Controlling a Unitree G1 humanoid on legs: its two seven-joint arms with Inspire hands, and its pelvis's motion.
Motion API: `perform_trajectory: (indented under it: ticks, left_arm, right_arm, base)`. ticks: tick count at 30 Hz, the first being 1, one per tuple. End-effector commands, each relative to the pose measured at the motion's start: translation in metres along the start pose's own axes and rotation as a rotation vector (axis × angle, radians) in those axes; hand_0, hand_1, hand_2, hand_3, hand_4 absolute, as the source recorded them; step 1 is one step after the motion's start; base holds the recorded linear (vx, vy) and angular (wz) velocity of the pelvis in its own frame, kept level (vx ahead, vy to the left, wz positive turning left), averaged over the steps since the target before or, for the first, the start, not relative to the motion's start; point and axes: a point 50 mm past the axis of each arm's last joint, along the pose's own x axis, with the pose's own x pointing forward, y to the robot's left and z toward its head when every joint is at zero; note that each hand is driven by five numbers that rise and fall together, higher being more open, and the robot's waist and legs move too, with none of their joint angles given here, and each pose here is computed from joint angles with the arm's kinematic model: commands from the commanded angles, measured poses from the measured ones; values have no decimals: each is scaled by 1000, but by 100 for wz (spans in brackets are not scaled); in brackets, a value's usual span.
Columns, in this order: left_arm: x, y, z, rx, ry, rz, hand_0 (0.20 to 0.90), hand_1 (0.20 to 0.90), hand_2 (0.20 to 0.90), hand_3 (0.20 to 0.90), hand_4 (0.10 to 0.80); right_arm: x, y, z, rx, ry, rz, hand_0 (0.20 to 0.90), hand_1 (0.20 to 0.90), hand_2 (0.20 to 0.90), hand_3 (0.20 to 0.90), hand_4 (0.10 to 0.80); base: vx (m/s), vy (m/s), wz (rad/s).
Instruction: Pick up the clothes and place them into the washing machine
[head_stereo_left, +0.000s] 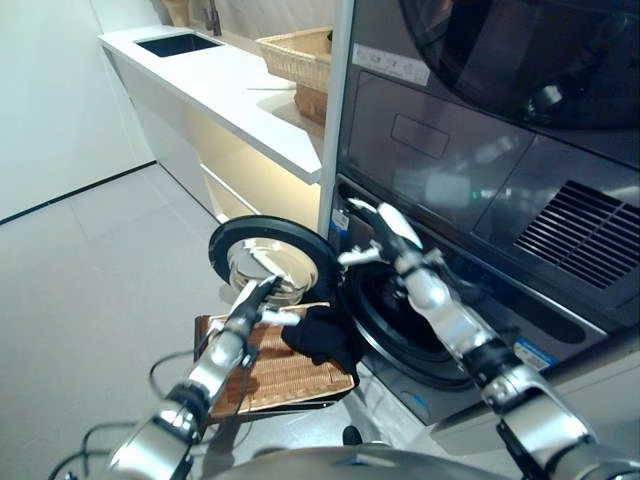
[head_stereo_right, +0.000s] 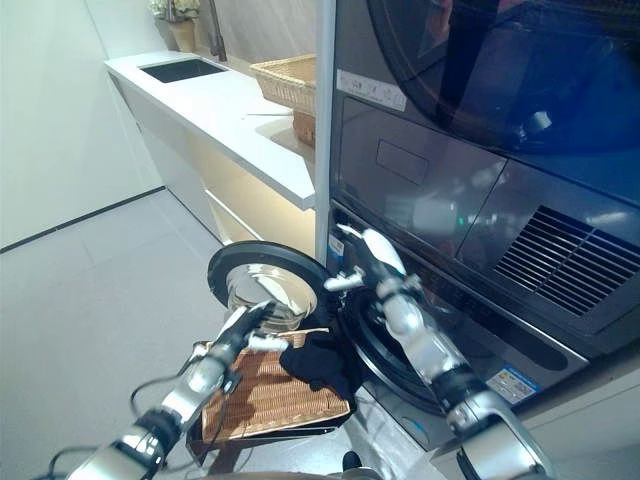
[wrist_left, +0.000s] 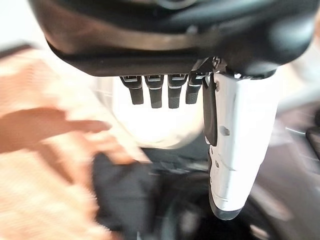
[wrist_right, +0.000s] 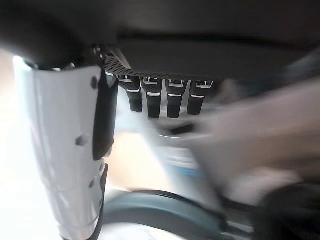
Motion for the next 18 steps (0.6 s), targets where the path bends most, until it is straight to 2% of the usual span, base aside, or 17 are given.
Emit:
perform_trajectory:
  ticks: [1,9,18]
  left_arm:
    - [10,21,27,34,-124,76,900,900,900,900,800]
    - [-9,35,-26,-60,37,183,900,900,900,900,800]
    - [-7,44,-8,-94,-43,249,900,900,900,900,800]
  right_arm:
    - [20,-38,19,-204,-101,-170,900,900,900,900,800]
    - [21,-15,9,-348,-67,-56,900,900,900,900,800]
    - [24,1,13,-379,-73,4,900,900,900,900,800]
  base:
    - [4,8,10]
    - [-15,4,14]
    - [-53,2,21]
